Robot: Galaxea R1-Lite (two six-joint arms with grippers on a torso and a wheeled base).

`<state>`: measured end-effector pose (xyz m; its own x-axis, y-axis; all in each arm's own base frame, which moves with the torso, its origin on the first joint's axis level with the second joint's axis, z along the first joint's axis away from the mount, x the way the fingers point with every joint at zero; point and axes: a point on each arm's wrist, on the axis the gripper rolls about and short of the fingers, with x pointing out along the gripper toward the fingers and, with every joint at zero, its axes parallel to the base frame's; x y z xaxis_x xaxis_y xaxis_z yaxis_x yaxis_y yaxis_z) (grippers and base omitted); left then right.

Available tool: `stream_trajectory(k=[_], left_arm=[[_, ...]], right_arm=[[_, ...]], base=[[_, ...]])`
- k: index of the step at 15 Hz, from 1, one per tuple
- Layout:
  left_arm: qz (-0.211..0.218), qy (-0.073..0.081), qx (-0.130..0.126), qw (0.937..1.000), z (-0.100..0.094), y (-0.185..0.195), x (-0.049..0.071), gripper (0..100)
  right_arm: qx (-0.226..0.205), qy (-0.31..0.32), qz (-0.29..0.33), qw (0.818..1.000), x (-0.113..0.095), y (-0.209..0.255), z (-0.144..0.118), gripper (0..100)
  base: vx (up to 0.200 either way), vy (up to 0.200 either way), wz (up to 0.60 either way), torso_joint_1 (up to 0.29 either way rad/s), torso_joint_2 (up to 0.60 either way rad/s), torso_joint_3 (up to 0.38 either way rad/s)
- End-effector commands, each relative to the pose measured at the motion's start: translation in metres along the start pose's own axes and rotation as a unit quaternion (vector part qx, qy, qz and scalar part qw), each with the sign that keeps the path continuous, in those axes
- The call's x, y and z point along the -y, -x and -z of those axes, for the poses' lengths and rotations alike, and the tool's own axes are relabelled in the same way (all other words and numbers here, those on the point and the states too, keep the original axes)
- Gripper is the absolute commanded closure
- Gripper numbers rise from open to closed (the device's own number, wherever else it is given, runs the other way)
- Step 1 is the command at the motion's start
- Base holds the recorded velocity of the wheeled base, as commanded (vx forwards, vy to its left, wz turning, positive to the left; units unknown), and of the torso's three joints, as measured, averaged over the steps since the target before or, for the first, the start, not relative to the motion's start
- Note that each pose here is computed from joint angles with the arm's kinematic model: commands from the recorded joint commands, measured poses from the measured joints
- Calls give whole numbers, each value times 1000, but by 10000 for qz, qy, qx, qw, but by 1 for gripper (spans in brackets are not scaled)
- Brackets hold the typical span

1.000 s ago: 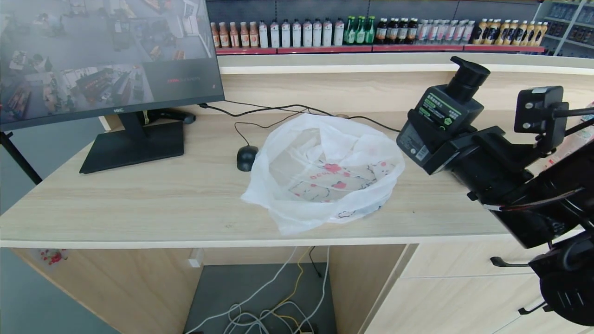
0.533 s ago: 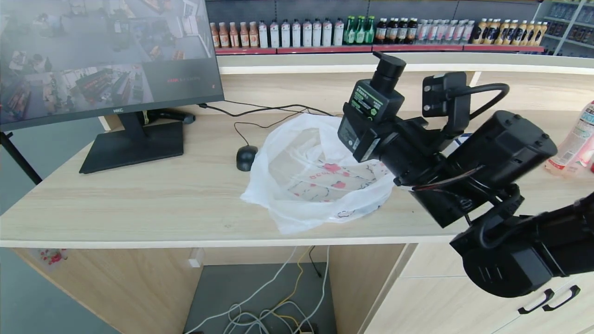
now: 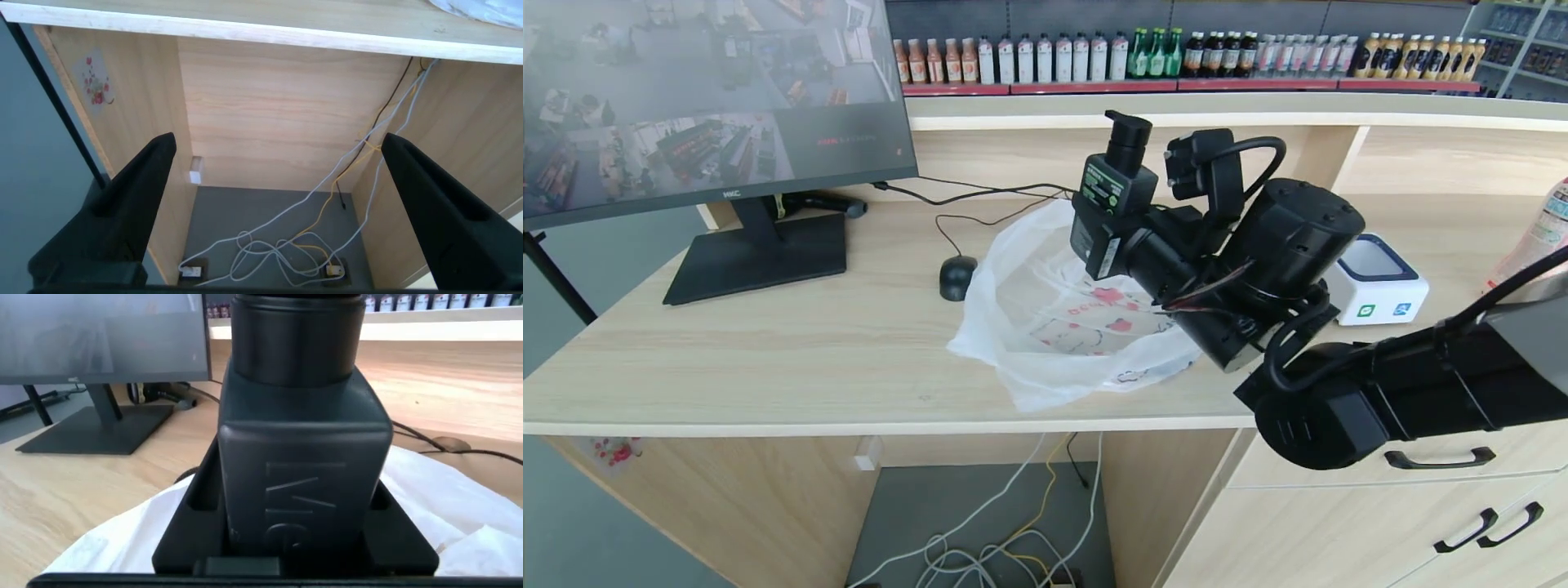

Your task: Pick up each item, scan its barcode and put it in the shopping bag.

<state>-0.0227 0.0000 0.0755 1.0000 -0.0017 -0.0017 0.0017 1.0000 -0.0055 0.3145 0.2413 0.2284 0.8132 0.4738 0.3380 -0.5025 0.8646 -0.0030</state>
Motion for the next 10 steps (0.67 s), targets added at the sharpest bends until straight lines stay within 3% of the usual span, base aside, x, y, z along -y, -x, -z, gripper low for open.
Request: stream_trajectory(k=[1, 3, 10], left_arm=[[-1, 3, 1, 10000, 0, 0, 0, 0], [-1, 3, 1, 10000, 0, 0, 0, 0], [-1, 3, 1, 10000, 0, 0, 0, 0]], right_arm=[[18, -39, -42, 10000, -6, -14, 6, 100], [147, -35, -35, 9999, -9, -36, 9, 100], [-170, 10, 108, 9998, -7, -47, 40, 100]], base=[[0, 0, 0, 0, 0, 0], [0, 0, 0, 0, 0, 0], [0, 0, 0, 0, 0, 0]])
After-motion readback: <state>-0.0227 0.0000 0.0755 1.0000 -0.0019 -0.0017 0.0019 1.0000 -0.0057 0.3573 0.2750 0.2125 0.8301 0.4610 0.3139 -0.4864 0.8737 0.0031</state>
